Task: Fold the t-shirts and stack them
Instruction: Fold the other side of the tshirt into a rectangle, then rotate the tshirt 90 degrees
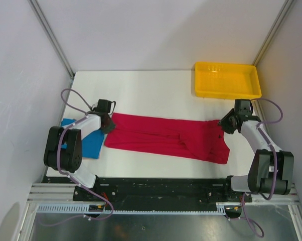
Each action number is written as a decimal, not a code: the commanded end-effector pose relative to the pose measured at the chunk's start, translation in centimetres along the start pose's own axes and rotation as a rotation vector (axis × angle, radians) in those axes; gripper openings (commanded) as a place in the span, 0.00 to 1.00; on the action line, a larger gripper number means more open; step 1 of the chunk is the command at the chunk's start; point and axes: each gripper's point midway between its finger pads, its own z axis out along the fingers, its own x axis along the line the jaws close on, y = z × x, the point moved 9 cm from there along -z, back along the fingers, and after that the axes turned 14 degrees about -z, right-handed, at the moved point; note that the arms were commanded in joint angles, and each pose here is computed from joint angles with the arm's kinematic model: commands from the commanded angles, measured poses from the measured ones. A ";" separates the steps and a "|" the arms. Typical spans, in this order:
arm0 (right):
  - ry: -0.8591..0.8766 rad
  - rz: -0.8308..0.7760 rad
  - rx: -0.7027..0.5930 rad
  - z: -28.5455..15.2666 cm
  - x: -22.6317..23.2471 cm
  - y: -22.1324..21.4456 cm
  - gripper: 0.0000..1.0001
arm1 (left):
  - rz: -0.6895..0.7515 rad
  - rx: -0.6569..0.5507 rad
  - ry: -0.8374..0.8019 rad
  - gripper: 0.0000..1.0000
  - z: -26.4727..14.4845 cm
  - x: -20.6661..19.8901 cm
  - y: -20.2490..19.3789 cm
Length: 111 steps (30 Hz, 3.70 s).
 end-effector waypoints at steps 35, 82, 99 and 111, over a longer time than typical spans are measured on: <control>-0.078 0.294 0.279 -4.9 -1.9 -12.1 0.74 | 0.511 0.149 -0.393 0.41 -3.7 -10.6 -0.2; -0.208 0.149 0.160 4.1 -2.5 -4.5 0.58 | 0.872 0.239 -0.021 0.38 -4.3 -3.2 -10.0; -0.143 -0.112 0.178 9.8 7.9 -1.4 0.57 | 0.788 0.497 -0.145 0.37 -8.0 0.4 -15.5; -0.029 -0.466 0.245 14.0 20.6 -2.2 0.56 | 0.765 0.518 -0.245 0.37 -10.1 -1.5 -15.9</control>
